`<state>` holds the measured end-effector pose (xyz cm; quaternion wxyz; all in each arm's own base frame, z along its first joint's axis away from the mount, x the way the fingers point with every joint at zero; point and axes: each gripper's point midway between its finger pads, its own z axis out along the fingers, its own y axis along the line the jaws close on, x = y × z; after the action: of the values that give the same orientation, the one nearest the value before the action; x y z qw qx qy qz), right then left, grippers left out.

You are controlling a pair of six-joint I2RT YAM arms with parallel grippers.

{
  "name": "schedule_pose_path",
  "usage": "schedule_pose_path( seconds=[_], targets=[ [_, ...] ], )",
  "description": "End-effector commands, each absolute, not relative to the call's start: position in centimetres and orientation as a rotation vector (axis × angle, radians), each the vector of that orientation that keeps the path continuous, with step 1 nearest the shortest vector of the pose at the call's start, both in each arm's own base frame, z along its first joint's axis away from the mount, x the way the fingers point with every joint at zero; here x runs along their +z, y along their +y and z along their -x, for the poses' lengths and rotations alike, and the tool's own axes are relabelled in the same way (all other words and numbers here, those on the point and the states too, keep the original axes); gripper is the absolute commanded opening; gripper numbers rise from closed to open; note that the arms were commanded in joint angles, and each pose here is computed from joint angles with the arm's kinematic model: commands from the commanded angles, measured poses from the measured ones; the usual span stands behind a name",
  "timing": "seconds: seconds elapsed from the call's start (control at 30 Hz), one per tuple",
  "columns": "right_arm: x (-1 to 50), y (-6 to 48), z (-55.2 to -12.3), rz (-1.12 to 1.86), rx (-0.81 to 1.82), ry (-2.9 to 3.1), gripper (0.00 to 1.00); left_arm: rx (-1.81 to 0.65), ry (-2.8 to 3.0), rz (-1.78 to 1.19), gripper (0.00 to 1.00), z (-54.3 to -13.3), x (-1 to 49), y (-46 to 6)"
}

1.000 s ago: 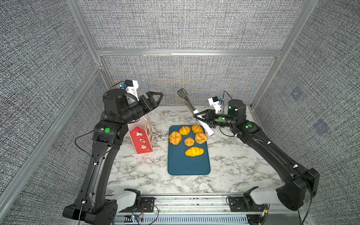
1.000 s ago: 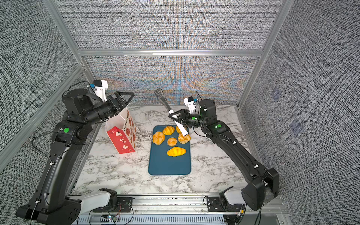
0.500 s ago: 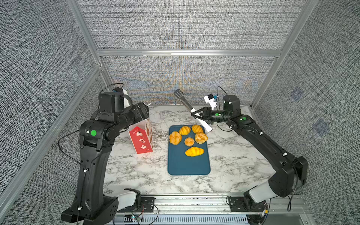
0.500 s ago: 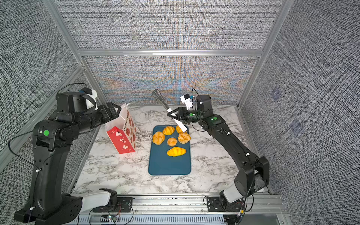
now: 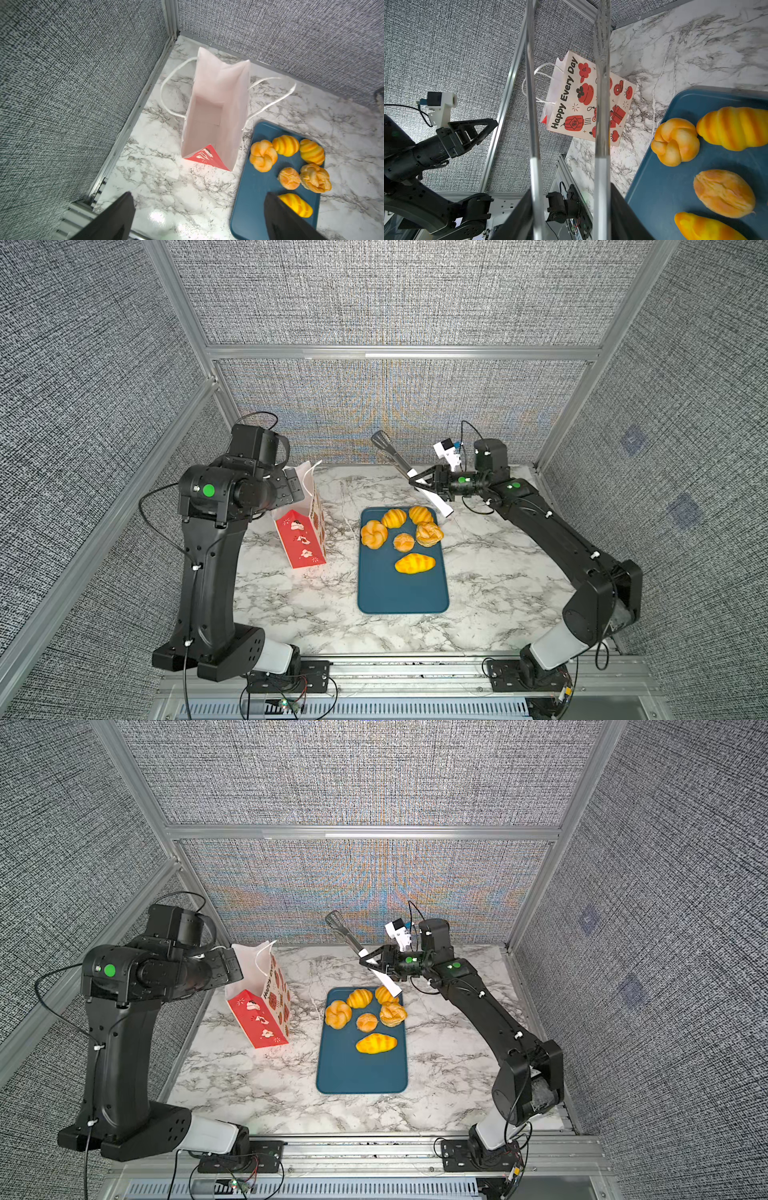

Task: Pack bread into a paper bag
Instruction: Pick up the paper bag from the center of the board.

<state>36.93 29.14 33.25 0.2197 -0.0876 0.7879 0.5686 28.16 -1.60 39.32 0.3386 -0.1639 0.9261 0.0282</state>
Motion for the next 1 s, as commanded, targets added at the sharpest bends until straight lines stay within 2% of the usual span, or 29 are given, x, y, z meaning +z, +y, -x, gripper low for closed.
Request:
schedule_pose_path(
  seconds=[0.0, 0.3, 0.6, 0.97],
  targets=[
    [34.1, 29.6, -37.0, 0.293, 1.604, 2.134, 0.51, 0.183, 2.53, 0.427, 0.99, -26.9, 37.4, -0.7],
    [34.3, 29.9, -37.4, 0.293, 1.615, 2.116, 0.51, 0.24, 2.648, 0.473, 0.99, -28.3, 34.5, -0.2],
    [34.8, 29.7, -37.4, 0.296, 1.609, 2.104, 0.51, 0.246, 2.744, 0.596, 0.97, -27.0, 30.8, 1.4],
    [35.0, 29.3, -37.7, 0.283, 1.616, 2.087, 0.51, 0.157, 2.729, 0.712, 0.88, -27.9, 28.8, 2.5]
  ],
)
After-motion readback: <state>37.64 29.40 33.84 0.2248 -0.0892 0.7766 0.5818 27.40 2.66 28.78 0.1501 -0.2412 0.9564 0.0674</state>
